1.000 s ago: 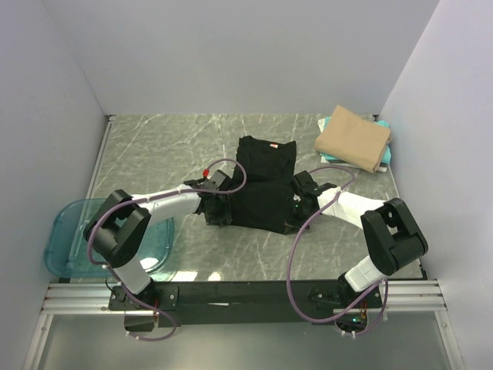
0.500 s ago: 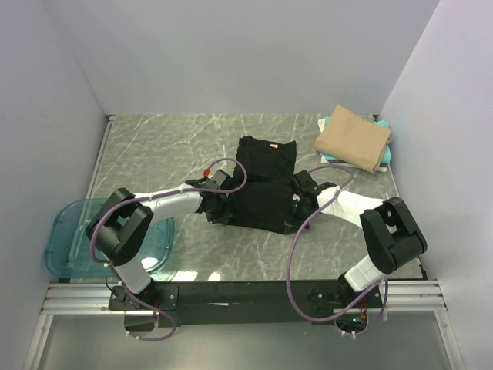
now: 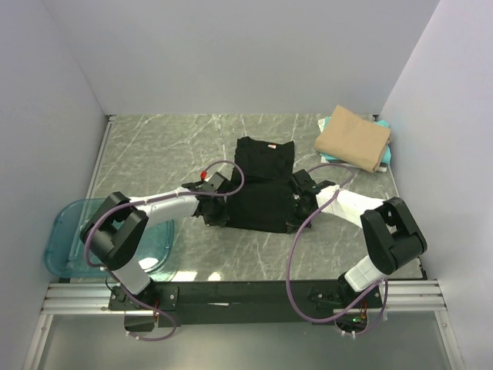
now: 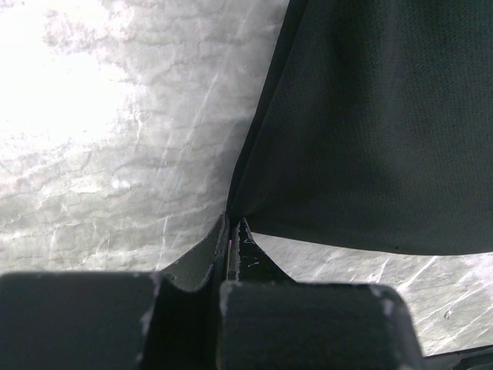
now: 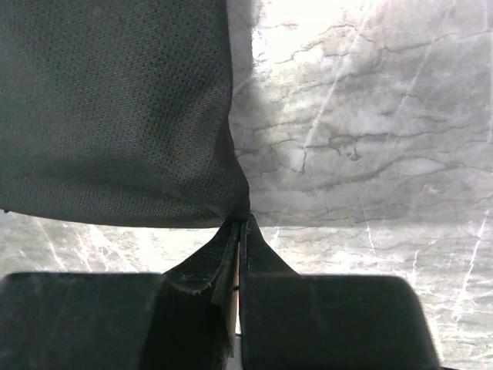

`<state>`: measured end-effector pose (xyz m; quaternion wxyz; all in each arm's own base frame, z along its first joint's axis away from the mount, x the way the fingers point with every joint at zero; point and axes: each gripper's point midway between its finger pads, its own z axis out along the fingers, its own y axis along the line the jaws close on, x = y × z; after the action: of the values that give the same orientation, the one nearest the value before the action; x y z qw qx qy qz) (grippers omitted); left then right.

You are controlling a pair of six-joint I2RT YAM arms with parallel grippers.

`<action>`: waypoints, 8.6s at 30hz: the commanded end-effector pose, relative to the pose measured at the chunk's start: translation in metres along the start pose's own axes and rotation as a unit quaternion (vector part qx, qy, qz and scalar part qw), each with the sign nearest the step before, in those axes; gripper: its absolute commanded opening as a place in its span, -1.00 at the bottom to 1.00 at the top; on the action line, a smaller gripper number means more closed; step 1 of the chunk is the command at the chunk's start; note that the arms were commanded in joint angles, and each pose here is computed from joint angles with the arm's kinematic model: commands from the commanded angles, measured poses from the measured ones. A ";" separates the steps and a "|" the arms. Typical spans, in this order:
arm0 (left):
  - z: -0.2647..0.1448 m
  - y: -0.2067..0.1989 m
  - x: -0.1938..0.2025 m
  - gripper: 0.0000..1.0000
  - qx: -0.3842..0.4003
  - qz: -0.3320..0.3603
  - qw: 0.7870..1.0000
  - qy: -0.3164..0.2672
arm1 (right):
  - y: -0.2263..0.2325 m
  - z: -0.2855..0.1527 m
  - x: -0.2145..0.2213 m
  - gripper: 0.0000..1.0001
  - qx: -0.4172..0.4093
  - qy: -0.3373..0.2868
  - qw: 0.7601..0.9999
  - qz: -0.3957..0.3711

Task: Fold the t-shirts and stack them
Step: Fold the tshirt, then neatly place the folded tshirt to the corner

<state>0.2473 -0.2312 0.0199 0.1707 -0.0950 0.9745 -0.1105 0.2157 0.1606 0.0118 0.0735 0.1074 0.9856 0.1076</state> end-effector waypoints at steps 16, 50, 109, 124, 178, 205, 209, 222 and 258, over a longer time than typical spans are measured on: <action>-0.055 0.002 0.021 -0.99 0.034 0.000 0.999 -0.014 | -0.008 -0.043 0.012 -1.00 0.016 -0.026 0.999 -0.010; -0.172 -0.043 0.042 -0.99 0.147 -0.057 0.986 -0.048 | 0.010 -0.170 -0.005 -1.00 -0.027 -0.184 0.982 0.015; -0.015 -0.002 -0.139 -0.99 0.080 -0.081 0.993 -0.026 | 0.046 -0.056 -0.225 -1.00 0.075 -0.135 0.987 -0.030; -0.034 -0.001 -0.155 0.57 0.079 -0.072 0.993 -0.056 | 0.089 -0.094 -0.236 0.71 -0.035 -0.168 0.983 -0.064; 0.046 -0.038 -0.114 -0.73 0.145 -0.060 0.987 0.036 | 0.040 -0.045 -0.168 0.60 -0.264 -0.081 0.958 -0.078; 0.060 -0.031 -0.095 -0.99 0.160 -0.052 0.985 0.047 | 0.058 0.031 -0.148 0.49 -0.276 0.008 0.955 -0.111; 0.060 -0.033 -0.095 -0.99 0.163 -0.051 0.984 0.048 | 0.063 0.036 -0.148 0.32 -0.269 0.005 0.957 -0.111; 0.037 -0.043 -0.112 -0.04 0.177 -0.048 0.983 0.024 | 0.082 0.005 -0.193 -1.00 -0.214 -0.076 0.963 -0.146; -0.007 -0.018 -0.114 0.57 0.172 -0.064 0.983 -0.020 | -0.049 -0.199 -0.391 -1.00 0.212 -0.367 0.904 -0.058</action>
<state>0.3411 -0.2215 0.0413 0.1524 -0.1347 0.9413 -0.2696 0.5423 0.0059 0.1947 0.3589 0.0656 0.9216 -0.1324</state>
